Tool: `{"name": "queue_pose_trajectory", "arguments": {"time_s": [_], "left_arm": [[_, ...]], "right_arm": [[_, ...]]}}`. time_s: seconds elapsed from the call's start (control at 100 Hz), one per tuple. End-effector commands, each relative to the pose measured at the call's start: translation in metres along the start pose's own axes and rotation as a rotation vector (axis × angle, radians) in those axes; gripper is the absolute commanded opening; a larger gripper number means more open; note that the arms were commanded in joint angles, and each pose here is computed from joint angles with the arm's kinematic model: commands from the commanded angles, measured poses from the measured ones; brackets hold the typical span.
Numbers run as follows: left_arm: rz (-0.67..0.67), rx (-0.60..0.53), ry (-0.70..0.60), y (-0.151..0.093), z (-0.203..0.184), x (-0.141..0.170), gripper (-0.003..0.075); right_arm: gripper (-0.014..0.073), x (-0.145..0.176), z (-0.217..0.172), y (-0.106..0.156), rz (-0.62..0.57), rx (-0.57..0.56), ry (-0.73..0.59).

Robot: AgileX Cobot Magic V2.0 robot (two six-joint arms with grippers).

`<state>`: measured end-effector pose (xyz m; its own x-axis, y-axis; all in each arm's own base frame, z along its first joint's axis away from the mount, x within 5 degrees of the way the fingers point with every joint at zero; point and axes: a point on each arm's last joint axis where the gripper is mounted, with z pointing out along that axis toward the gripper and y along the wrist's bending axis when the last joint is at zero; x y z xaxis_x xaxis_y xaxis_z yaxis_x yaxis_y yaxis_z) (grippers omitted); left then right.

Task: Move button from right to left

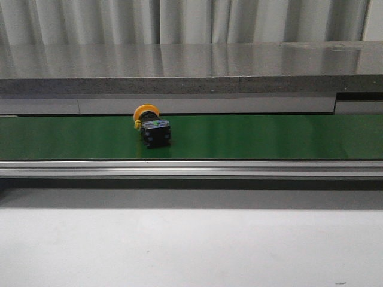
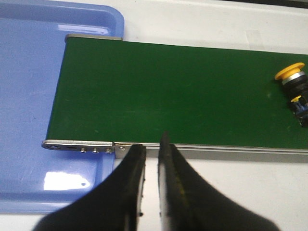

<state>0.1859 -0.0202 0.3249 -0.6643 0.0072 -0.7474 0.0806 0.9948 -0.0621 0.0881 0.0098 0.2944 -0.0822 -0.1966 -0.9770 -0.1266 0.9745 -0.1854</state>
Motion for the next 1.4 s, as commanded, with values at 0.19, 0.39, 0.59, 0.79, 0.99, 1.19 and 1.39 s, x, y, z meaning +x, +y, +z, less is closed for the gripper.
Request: {"name": "queue_pose_trajectory", "arguments": {"time_s": [0.19, 0.39, 0.59, 0.79, 0.99, 1.19, 1.39], "left_arm": [[0.019, 0.014, -0.102, -0.003, -0.009, -0.015, 0.0611], [0.01, 0.021, -0.114, -0.003, -0.01, -0.016, 0.0685], [-0.037, 0.063, -0.096, -0.008, -0.003, -0.023, 0.0685], [0.006, 0.112, -0.062, -0.023, 0.017, -0.04, 0.0685], [0.042, 0.148, 0.002, -0.041, 0.052, -0.052, 0.0685], [0.066, 0.162, 0.06, -0.055, 0.092, -0.06, 0.0685], [0.081, 0.169, 0.095, -0.064, 0.123, -0.065, 0.0685]], "right_arm": [[-0.0059, -0.014, -0.001, -0.005, 0.004, 0.045, -0.088], [-0.0059, -0.014, -0.001, -0.005, 0.004, 0.045, -0.088], [-0.0059, -0.014, -0.001, -0.005, 0.004, 0.045, -0.088], [-0.0059, -0.014, -0.001, -0.005, 0.004, 0.045, -0.088], [-0.0059, -0.014, -0.001, -0.005, 0.004, 0.045, -0.088], [-0.0059, -0.014, -0.001, -0.005, 0.004, 0.045, -0.088], [-0.0059, -0.014, -0.001, -0.005, 0.004, 0.045, -0.088]]}}
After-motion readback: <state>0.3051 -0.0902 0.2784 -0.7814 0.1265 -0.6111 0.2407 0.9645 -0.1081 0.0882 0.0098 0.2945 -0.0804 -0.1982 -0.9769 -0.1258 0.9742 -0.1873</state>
